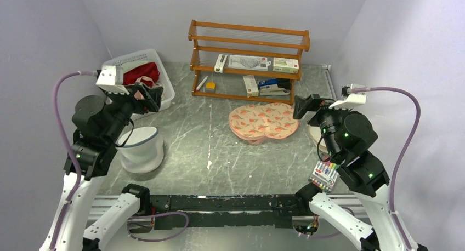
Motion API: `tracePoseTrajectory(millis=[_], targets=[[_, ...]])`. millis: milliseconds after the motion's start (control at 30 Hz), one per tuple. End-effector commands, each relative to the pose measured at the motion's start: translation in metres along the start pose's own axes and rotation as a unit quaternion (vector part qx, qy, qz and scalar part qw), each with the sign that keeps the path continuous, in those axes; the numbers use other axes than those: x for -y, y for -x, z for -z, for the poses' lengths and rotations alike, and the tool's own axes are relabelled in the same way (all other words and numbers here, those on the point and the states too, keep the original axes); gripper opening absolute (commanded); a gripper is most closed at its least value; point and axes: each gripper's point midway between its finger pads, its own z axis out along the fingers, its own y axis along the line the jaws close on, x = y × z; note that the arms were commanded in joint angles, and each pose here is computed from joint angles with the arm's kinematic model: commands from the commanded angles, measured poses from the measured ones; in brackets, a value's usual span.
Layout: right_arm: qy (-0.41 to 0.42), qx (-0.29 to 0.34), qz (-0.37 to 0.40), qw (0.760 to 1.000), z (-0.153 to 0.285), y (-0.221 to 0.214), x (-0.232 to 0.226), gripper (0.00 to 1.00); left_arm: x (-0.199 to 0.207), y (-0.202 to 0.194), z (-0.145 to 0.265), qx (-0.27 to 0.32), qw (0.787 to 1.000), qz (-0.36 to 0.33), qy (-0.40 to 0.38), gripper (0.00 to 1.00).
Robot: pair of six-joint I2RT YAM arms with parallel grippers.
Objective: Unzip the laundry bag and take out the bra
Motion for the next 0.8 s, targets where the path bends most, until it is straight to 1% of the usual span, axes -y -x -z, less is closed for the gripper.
tracePoseTrajectory(millis=[0, 267, 367, 467, 567, 633, 700, 767], targets=[[-0.025, 0.003, -0.037, 0.999, -0.013, -0.005, 0.006, 1.00, 0.000, -0.003, -0.019, 0.016, 1.000, -0.007, -0.012, 0.98], [-0.044, -0.005, -0.069, 0.997, -0.032, -0.033, 0.019, 1.00, -0.008, -0.031, -0.048, 0.004, 1.000, -0.015, -0.013, 0.98], [-0.030, -0.006, -0.087, 0.996, -0.038, -0.047, 0.017, 1.00, -0.009, -0.040, -0.056, 0.000, 1.000, -0.018, -0.016, 0.98], [0.000, -0.020, -0.108, 0.994, -0.046, -0.068, 0.008, 1.00, -0.008, -0.045, -0.062, 0.000, 1.000, -0.022, -0.022, 0.98], [0.055, -0.047, -0.129, 0.989, -0.056, -0.089, -0.012, 1.00, -0.007, -0.046, -0.066, 0.004, 0.999, -0.028, -0.028, 0.98], [0.117, -0.072, -0.146, 0.980, -0.063, -0.105, -0.036, 1.00, -0.008, -0.046, -0.068, 0.008, 0.999, -0.032, -0.027, 0.98], [0.183, -0.108, -0.175, 0.961, -0.072, -0.123, -0.062, 1.00, -0.008, -0.045, -0.070, 0.013, 0.999, -0.037, -0.026, 0.98], [0.250, -0.154, -0.215, 0.931, -0.078, -0.145, -0.094, 1.00, -0.009, -0.043, -0.071, 0.018, 0.999, -0.041, -0.026, 0.97]])
